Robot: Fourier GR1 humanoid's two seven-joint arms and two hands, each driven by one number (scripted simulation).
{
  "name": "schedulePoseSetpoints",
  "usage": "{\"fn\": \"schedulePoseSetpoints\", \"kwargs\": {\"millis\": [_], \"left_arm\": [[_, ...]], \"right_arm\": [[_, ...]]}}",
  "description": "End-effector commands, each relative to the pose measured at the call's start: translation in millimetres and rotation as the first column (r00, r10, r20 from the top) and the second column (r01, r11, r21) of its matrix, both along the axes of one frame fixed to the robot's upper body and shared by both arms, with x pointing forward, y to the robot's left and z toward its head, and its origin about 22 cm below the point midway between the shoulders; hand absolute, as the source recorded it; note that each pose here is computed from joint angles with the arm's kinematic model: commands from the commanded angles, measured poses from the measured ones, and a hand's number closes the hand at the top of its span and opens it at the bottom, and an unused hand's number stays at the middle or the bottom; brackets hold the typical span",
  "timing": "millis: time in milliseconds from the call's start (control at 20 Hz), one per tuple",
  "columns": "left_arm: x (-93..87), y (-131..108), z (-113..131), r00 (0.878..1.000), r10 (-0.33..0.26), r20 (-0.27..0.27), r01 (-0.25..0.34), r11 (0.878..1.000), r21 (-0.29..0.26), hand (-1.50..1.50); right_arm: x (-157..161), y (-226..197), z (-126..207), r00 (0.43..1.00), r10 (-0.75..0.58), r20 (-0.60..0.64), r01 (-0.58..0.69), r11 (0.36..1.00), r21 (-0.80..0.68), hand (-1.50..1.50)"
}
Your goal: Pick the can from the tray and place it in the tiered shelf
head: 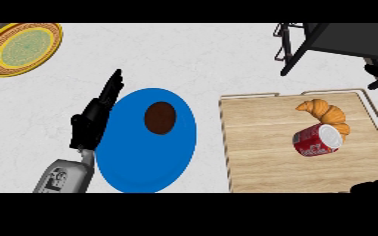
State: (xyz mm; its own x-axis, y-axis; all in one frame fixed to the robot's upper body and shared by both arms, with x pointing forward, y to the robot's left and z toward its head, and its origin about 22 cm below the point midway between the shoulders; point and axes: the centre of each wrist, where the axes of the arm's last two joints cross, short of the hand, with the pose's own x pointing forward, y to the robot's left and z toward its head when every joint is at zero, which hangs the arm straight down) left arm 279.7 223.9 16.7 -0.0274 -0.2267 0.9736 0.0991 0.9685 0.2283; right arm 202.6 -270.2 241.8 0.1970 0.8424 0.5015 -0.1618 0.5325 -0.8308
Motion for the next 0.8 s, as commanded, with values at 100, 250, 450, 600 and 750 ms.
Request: {"fn": "schedulePoseSetpoints", "kwargs": {"millis": [100,250,450,600,750], "left_arm": [[-5.7,-3.9,-4.2,1.000,0.006,0.013,-0.006,1.000,-0.012,0.00],[6.6,-4.1,14.9,1.000,0.005,-0.014,-0.004,1.000,0.004,0.00],[-0.7,15.5,-14.9,1.000,-0.004,-0.009,0.004,1.000,-0.002,0.00],[-8.0,-2.6,-14.0,1.000,0.016,-0.006,-0.016,1.000,-0.010,0.00],[11.6,-2.7,2.4,1.000,0.005,-0.003,-0.005,1.000,-0.006,0.00]], "right_arm": [[4.5,4.7,-3.1,0.996,-0.073,-0.058,0.071,0.997,-0.036,-1.50],[5.2,5.1,-16.8,0.993,-0.084,-0.087,0.081,0.996,-0.041,-1.50],[25.2,0.3,-15.7,0.993,-0.085,-0.082,0.082,0.996,-0.041,-1.50],[8.3,9.8,-24.1,0.990,-0.087,-0.107,0.078,0.993,-0.087,-1.50],[8.5,12.3,-30.0,0.990,-0.087,-0.110,0.078,0.993,-0.085,-1.50]]}}
